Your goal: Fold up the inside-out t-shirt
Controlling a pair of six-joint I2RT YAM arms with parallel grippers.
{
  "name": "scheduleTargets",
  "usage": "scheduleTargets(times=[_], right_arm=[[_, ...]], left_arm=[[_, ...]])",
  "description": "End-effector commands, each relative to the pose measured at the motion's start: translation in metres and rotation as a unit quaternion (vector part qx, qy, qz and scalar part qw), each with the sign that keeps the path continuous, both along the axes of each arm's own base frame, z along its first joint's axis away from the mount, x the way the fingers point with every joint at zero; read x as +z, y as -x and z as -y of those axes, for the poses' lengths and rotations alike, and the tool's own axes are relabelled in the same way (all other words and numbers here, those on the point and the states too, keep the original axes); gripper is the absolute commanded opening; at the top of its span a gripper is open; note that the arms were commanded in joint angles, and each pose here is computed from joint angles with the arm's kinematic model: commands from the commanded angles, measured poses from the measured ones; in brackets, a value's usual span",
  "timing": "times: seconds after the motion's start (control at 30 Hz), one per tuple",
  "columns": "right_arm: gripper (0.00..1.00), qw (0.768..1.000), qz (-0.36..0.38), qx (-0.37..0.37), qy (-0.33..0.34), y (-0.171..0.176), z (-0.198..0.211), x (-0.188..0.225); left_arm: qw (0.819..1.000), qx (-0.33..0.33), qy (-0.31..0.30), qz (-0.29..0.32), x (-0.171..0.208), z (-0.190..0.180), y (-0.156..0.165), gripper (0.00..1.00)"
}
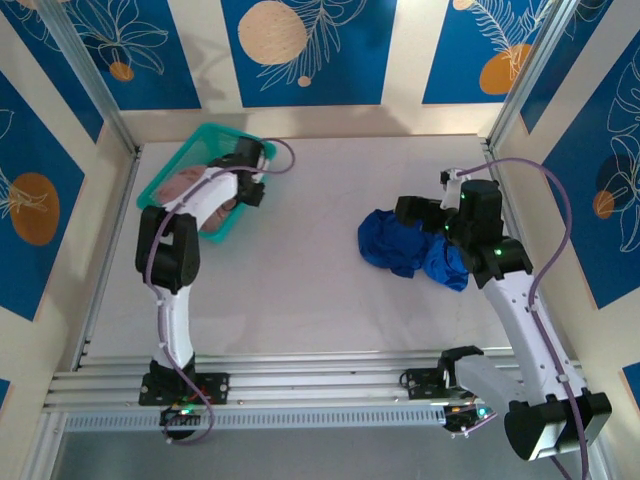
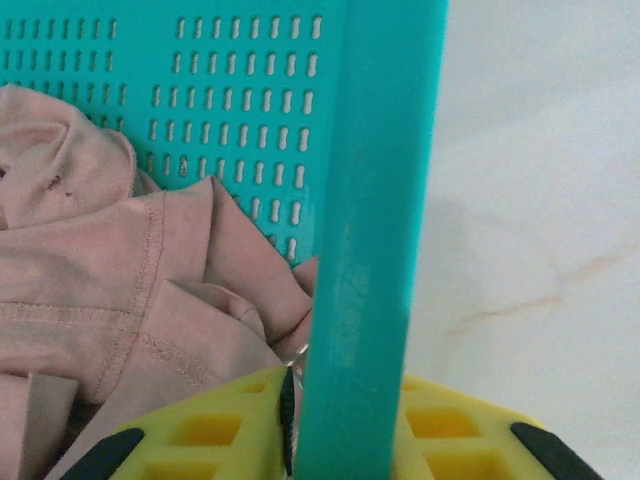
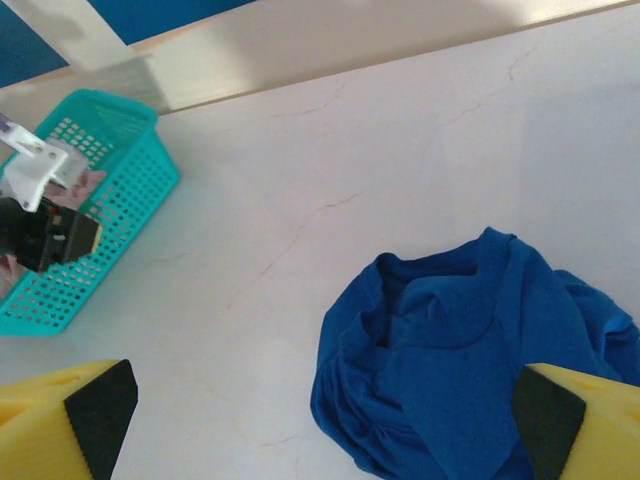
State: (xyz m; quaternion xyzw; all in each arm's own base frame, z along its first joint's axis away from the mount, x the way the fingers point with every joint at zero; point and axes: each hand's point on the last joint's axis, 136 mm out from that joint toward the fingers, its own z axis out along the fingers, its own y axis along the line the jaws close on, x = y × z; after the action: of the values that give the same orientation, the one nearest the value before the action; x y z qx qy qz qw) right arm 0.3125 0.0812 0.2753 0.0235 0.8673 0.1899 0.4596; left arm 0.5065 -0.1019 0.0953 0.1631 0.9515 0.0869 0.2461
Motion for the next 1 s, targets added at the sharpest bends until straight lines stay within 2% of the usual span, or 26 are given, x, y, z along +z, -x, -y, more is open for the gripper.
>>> scheduleTargets(times=[0.0,0.13,0.3,0.63,0.8,0.87,0.97], right_arm=[[0.98,1.0,0.004,0.011,-0.007,-0.002,-0.007,0.006],[0.98,1.0,-0.003,0.013,-0.008,-0.006,-0.01,-0.001],[0.98,1.0,-0.017,0.017,-0.006,-0.009,-0.014,-0.01],[0.99,0.999,-0.043,-0.005,0.029,-0.011,-0.003,-0.027],[0.99,0.997,-0.069,-0.021,0.035,-0.016,0.005,-0.045],[0.99,0.995,-0.087,-0.029,0.037,-0.02,0.01,-0.057],[0.99,0.988,-0.132,-0.06,0.053,-0.029,0.027,-0.088]], left_arm=[[0.999,0.051,-0.003,0.019,0.016,-0.041,-0.018,0.23],[0.996,0.084,0.001,0.014,0.011,-0.067,-0.033,0.2],[0.995,0.095,0.003,0.02,0.006,-0.077,-0.053,0.19],[0.989,0.138,-0.039,0.026,0.006,-0.137,-0.085,0.18],[0.987,0.149,-0.036,0.039,0.016,-0.158,-0.094,0.27],[0.989,0.139,-0.021,0.048,0.025,-0.152,-0.1,0.34],[0.99,0.111,0.046,0.069,0.055,-0.124,-0.104,0.51]])
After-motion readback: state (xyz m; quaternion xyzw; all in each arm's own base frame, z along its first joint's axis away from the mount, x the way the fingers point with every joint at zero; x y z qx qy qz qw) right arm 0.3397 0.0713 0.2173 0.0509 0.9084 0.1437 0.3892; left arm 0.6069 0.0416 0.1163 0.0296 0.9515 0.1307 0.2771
